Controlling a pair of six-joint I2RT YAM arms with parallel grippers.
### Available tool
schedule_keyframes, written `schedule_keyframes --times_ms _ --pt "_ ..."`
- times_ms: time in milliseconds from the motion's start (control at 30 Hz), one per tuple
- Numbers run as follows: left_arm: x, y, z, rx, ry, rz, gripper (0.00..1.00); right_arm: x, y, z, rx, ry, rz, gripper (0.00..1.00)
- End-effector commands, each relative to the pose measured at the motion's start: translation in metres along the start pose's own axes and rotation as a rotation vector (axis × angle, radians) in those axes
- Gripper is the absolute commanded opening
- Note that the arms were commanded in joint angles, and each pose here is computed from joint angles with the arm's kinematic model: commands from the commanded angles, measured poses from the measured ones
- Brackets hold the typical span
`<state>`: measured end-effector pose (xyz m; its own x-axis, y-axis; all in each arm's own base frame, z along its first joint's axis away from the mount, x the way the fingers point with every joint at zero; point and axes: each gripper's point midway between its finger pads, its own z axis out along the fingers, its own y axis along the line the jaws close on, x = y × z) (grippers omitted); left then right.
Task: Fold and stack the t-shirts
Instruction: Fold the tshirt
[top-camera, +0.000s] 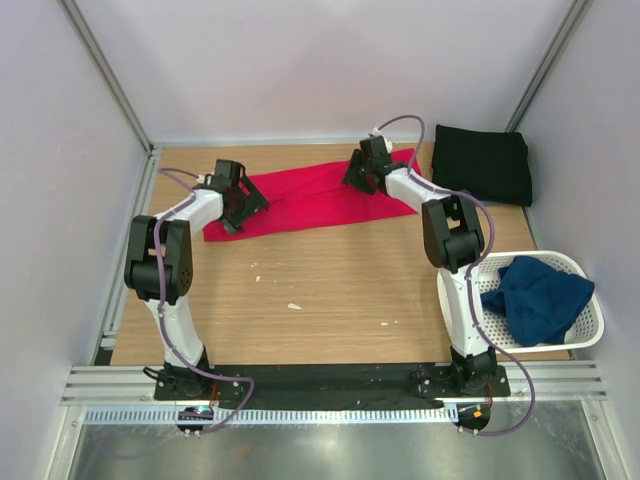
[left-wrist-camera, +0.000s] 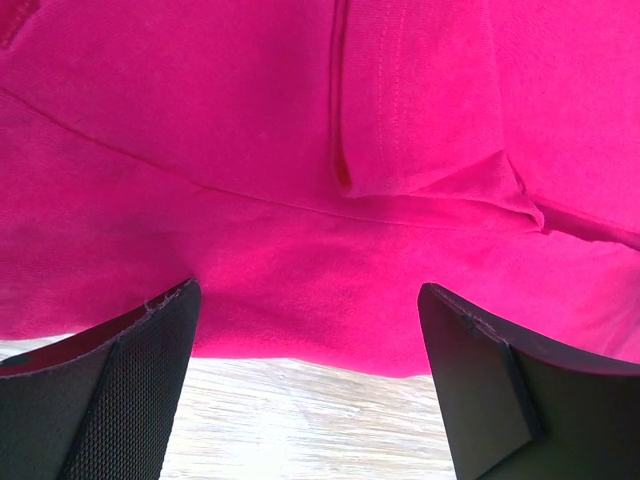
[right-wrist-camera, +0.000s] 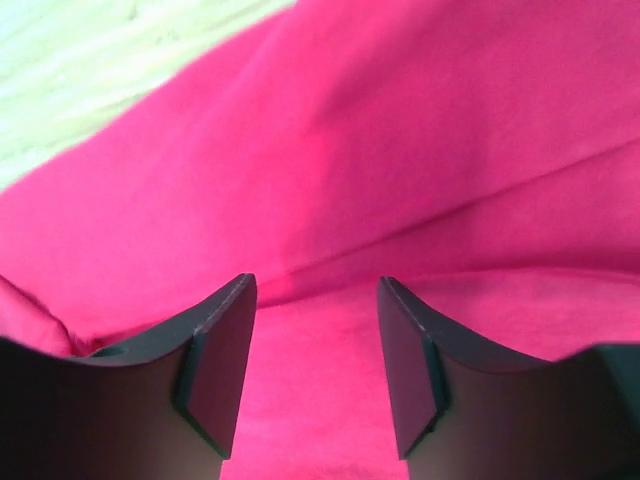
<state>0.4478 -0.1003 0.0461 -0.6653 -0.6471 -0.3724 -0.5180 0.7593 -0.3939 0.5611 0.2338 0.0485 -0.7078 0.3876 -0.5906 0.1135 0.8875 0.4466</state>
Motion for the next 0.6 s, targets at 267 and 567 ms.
schedule_keyframes --times_ms 267,567 --pt "-0.053 -0.038 -0.043 0.13 -0.127 -0.052 0.91 -0.09 -0.004 -0.043 -0.045 -0.106 -0.274 0.68" --pt "-0.055 -0.024 -0.008 0.047 -0.133 -0.189 0.91 -0.104 -0.044 -0.007 0.081 -0.112 -0.558 0.79"
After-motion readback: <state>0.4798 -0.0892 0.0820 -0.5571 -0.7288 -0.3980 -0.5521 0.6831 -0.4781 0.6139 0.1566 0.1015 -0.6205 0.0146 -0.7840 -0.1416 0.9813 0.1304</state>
